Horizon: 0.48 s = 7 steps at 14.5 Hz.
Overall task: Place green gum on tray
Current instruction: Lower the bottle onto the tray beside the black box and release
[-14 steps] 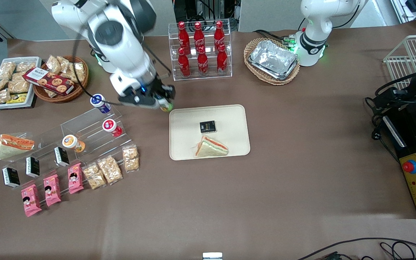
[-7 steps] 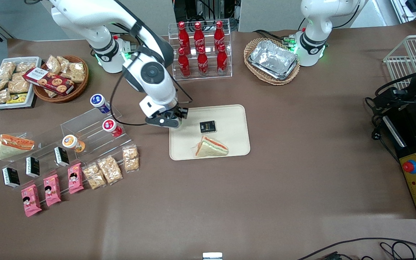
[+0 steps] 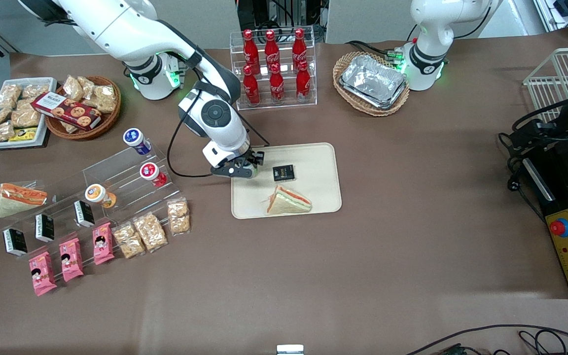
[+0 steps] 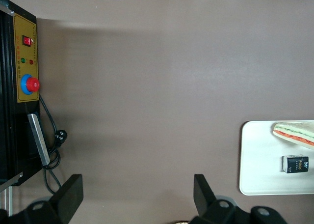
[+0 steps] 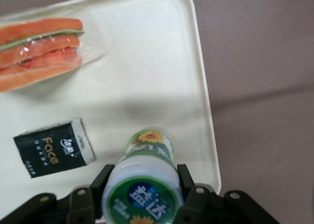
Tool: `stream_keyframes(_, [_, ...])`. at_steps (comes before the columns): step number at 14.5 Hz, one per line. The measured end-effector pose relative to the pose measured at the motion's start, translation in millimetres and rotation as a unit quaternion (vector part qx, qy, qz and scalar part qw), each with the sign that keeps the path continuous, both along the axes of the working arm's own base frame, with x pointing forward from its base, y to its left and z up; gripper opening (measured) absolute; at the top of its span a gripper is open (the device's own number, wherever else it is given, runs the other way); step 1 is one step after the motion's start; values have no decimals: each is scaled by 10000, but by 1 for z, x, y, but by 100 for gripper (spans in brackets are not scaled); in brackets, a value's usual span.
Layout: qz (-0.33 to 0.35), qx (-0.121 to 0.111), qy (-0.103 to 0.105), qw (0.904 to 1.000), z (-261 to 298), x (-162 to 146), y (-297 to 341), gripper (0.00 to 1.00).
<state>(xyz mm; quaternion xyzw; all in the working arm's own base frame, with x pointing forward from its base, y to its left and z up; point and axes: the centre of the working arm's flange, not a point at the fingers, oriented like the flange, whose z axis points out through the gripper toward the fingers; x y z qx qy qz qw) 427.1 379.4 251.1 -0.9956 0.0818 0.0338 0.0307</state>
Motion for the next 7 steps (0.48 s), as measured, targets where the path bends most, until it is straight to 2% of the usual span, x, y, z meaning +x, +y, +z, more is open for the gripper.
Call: stream_keyframes(7, [173,-155,-165,9996,-30,-12,0,58])
